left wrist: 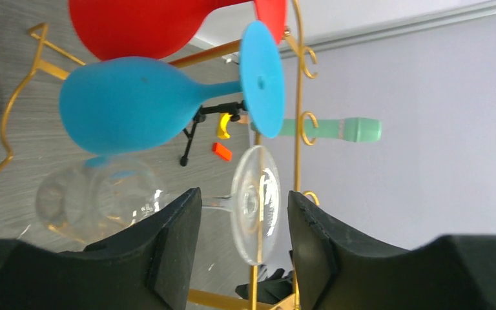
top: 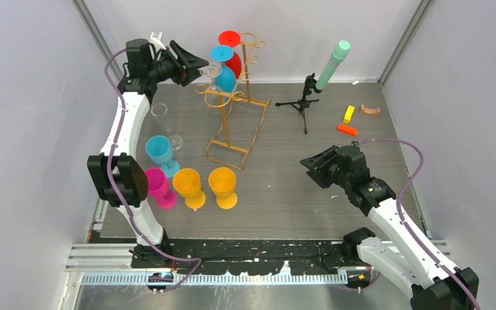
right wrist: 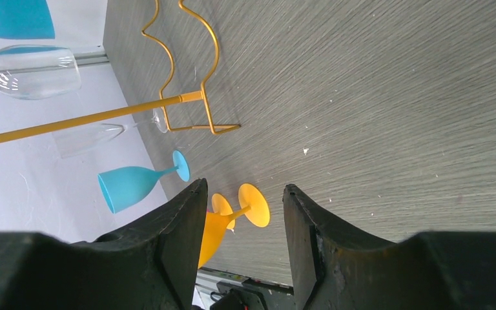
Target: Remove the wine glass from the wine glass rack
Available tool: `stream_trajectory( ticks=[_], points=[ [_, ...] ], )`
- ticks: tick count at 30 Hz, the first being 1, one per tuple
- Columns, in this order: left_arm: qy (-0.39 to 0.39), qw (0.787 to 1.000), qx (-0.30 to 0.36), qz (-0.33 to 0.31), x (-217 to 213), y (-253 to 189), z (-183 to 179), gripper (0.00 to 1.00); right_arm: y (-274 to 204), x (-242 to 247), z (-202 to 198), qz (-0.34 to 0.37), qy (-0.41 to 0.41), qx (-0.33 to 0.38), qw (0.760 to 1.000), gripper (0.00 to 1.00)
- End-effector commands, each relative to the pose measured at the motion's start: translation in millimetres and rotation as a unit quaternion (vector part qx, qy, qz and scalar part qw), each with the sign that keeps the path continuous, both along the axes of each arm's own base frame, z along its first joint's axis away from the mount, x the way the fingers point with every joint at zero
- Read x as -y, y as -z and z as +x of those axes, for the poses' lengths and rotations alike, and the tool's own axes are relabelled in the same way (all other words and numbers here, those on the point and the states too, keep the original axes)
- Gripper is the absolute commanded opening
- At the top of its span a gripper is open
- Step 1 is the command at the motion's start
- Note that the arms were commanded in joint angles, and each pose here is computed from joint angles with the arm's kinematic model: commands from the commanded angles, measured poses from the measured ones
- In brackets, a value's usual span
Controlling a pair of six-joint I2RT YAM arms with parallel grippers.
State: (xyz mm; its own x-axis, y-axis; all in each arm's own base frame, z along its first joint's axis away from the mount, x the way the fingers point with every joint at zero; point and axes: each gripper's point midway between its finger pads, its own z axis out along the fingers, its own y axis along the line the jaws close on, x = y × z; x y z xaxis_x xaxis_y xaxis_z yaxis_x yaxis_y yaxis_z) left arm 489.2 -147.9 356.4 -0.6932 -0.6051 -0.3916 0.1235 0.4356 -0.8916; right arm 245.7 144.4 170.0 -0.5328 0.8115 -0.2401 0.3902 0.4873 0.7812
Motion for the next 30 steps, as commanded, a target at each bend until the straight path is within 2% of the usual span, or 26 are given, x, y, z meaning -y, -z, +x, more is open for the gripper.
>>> stream_trajectory(
  ticks=[1,13,25,30],
  points=[
    [0.036,0.997,0.054,-0.035,10,-47,-1,0.51,-8,-4,4,0.01,-0.006,0.02,1.0,0.52],
    [0.047,0.997,0.03,-0.044,13,-34,-4,0.33,-6,-3,4,0.009,-0.005,0.02,1.0,0.52],
    [0.04,0.999,-0.003,-0.02,10,-11,-1,0.28,-6,-2,2,0.009,-0.002,0.021,1.0,0.52],
    [0.047,0.999,0.0,-0.022,11,-14,-1,0.15,-6,-1,2,0.009,-0.002,0.02,1.0,0.52]
  ],
)
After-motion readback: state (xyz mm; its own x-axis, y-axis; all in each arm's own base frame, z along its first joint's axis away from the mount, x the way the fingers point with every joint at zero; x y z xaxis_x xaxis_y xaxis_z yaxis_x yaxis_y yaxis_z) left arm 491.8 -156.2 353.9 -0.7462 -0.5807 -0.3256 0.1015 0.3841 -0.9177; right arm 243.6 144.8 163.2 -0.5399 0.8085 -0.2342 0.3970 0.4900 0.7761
